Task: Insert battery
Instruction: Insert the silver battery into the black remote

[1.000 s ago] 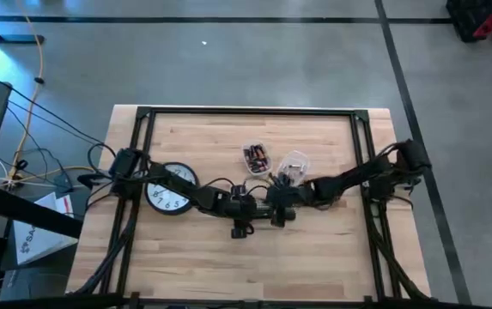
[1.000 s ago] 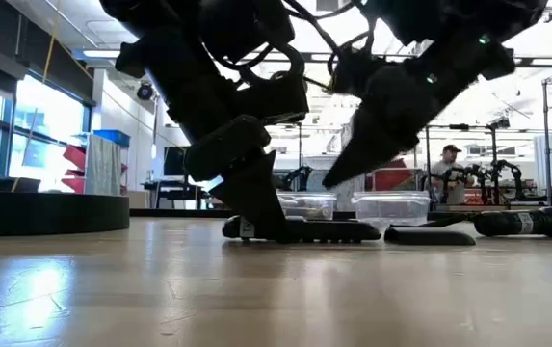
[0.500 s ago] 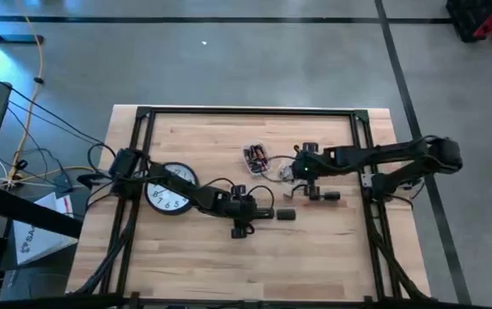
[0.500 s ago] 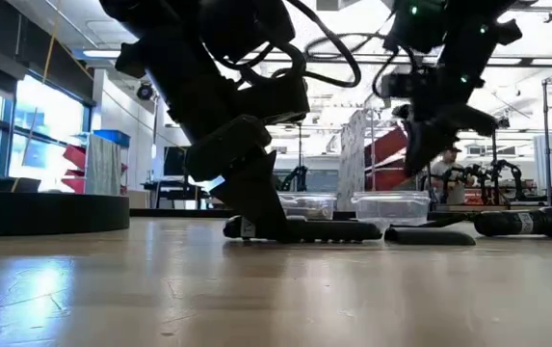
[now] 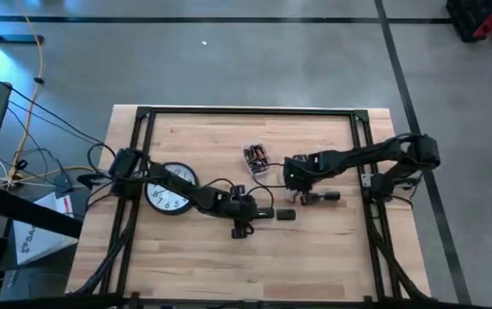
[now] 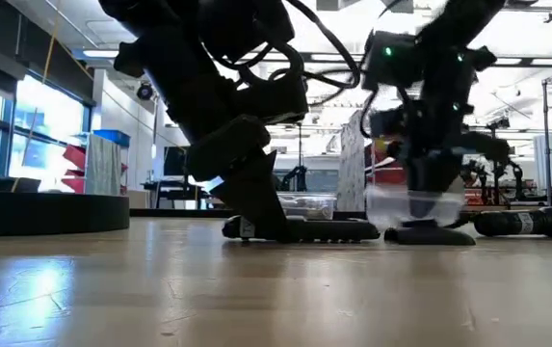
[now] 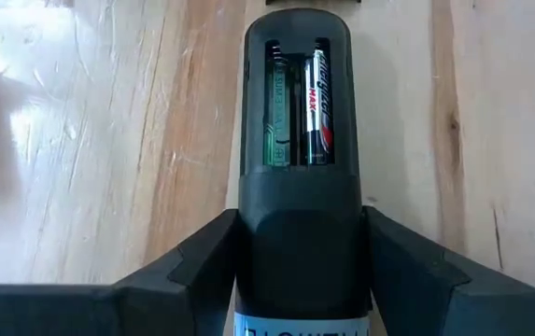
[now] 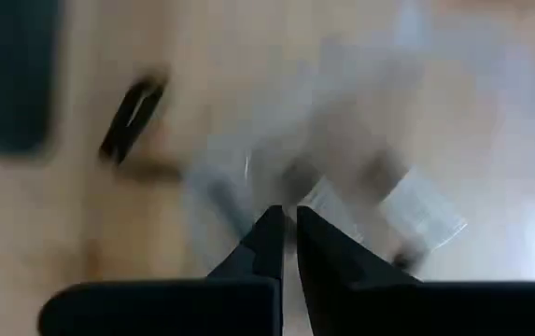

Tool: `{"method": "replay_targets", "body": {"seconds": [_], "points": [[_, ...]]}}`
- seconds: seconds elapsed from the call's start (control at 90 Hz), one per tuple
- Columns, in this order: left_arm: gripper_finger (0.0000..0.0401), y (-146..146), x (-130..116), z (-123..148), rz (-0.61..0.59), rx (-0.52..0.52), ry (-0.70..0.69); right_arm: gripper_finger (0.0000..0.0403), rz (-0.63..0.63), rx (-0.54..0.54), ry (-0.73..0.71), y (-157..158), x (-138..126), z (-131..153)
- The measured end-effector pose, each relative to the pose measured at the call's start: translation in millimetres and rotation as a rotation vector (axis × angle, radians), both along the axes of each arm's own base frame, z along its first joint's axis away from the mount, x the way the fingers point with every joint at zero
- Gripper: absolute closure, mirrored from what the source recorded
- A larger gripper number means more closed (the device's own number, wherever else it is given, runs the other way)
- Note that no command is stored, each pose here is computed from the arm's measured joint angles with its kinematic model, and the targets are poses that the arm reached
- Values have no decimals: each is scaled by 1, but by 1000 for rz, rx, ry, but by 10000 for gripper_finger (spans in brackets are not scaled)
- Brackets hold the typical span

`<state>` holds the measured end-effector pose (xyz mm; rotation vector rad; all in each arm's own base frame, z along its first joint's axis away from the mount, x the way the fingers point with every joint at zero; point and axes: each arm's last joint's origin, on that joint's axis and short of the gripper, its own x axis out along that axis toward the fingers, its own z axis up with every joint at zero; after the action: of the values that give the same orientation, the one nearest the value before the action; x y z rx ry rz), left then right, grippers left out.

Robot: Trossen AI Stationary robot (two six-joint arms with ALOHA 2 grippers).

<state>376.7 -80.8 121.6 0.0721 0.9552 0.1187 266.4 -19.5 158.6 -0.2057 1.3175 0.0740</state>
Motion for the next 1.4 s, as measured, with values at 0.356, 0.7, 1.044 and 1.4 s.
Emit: {"method": "replay_targets", "body": {"seconds": [0.356, 0.7, 1.044, 1.4], "points": [[215, 13, 2, 0, 55, -4, 0, 402, 128, -50, 44, 5, 4, 14], [215, 14, 2, 0, 73, -12, -4, 402, 213, 62, 78, 8, -4, 6], [215, 16, 3, 0, 105, -30, -8, 402, 290, 113, 100, 9, 2, -8], [215, 14, 2, 0, 108, -30, -6, 320, 276, 119, 150, 6, 7, -26]]}}
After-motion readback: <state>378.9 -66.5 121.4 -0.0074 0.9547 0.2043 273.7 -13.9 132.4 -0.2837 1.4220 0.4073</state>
